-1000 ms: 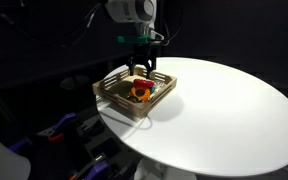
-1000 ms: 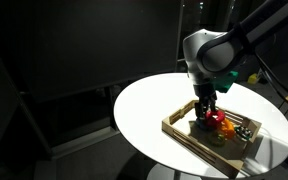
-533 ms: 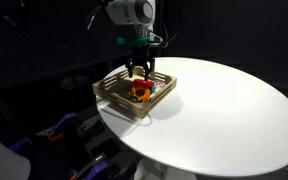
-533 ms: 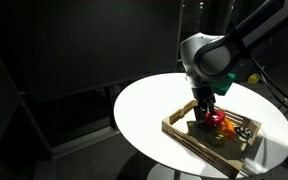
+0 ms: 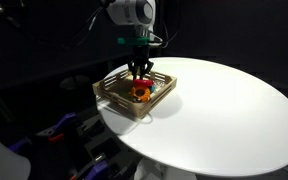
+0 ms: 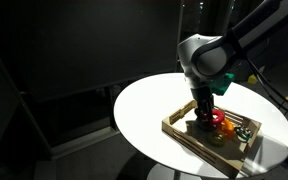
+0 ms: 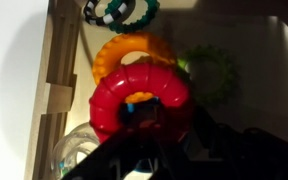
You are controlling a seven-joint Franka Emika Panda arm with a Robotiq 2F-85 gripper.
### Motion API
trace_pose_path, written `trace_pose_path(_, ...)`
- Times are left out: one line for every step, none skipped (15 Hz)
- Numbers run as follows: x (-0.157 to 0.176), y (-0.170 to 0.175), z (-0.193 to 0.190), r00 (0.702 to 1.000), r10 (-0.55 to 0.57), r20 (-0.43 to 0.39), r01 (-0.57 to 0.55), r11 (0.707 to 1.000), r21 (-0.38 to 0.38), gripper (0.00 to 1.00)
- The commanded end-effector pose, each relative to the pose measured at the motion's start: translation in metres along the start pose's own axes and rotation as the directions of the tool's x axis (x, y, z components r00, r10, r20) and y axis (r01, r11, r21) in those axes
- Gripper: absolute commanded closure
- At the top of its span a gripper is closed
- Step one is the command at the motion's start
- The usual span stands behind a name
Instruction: Pick up the red ring and put it on the table
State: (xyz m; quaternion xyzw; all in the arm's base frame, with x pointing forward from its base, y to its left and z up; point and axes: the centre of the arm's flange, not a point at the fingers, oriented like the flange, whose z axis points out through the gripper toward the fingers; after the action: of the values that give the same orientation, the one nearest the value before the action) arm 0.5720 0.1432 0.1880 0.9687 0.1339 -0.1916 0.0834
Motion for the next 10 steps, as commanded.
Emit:
trace_pose_path(0.008,0.005,-0.007,1.000,-0.006,0.017,0.007,1.000,-0.026,0.94)
trace_pose_path(0.008,0.006,-0.008,1.000,-0.005,0.018,0.005,1.000,-0.027,0.91)
trace_pose_path(0.007,0.006,-0.008,1.000,-0.004,0.019,0.005,1.000,-0.026,0.90)
trace_pose_path(0.007,0.007,-0.009,1.000,-0.003,0.017,0.004,1.000,-0.024,0.90)
trace_pose_path(0.007,0.007,-0.010,1.000,-0.004,0.014,0.004,1.000,-0.023,0.90)
trace_pose_path(0.006,0.008,-0.012,1.000,-0.002,0.007,0.002,1.000,-0.022,0.90)
trace_pose_path(0.005,0.008,-0.014,1.000,0.001,0.000,-0.001,1.000,-0.020,0.90)
trace_pose_path(0.005,0.009,-0.017,1.000,0.004,-0.009,-0.004,1.000,-0.015,0.90)
trace_pose_path(0.005,0.010,-0.020,1.000,0.006,-0.017,-0.006,1.000,-0.013,0.90)
trace_pose_path(0.005,0.011,-0.024,1.000,0.011,-0.027,-0.011,1.000,-0.012,0.90)
